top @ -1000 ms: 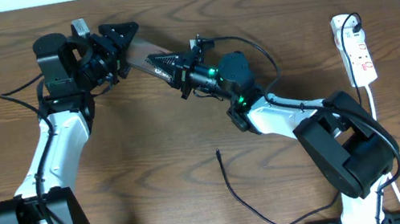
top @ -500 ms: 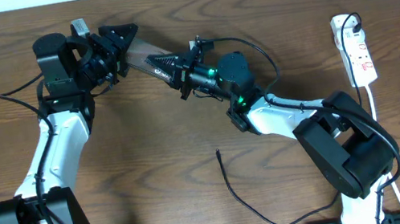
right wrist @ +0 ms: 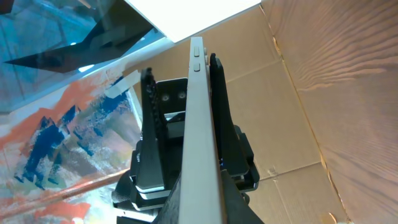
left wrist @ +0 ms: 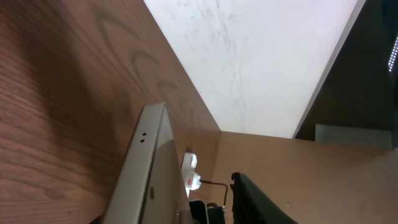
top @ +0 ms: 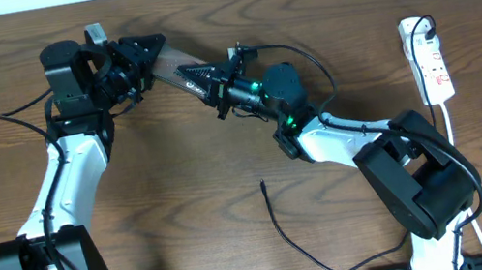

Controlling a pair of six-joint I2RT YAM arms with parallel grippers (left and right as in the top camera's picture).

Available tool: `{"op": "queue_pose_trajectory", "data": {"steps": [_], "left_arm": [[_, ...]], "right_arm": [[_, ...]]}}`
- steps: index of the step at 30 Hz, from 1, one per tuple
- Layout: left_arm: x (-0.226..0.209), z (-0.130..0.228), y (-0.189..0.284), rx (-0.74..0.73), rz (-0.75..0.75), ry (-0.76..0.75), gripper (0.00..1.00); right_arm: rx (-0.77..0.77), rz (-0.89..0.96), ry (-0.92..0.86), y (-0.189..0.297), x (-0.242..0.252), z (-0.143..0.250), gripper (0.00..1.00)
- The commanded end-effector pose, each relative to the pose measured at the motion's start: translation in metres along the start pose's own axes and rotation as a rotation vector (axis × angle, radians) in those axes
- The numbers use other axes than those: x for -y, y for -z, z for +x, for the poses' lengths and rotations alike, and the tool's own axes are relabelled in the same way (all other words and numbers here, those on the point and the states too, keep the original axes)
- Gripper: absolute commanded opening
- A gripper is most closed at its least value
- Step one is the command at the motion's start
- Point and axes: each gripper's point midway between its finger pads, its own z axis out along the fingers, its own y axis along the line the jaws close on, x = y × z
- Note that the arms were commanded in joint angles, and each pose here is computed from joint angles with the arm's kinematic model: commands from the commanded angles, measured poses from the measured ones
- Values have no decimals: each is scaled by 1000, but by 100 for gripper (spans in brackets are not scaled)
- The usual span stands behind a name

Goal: Plug charger to phone and switch on socket

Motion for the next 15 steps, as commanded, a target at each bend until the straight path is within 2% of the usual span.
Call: {"op": "queue_pose_trajectory", "data": {"steps": [1, 5, 7, 15], "left_arm": [[4, -4, 1, 15, 8, -24, 30], [4, -4, 1, 15, 8, -25, 14], [4, -4, 1, 16, 8, -24, 10], [3, -5, 1, 22, 5, -25, 8]], "right_arm": [[-29, -12, 3, -5, -6, 12, 2], [-28, -13, 3, -5, -6, 13, 2], [-27, -13, 3, -5, -6, 13, 2], [-27, -13, 3, -5, -6, 12, 2]]}}
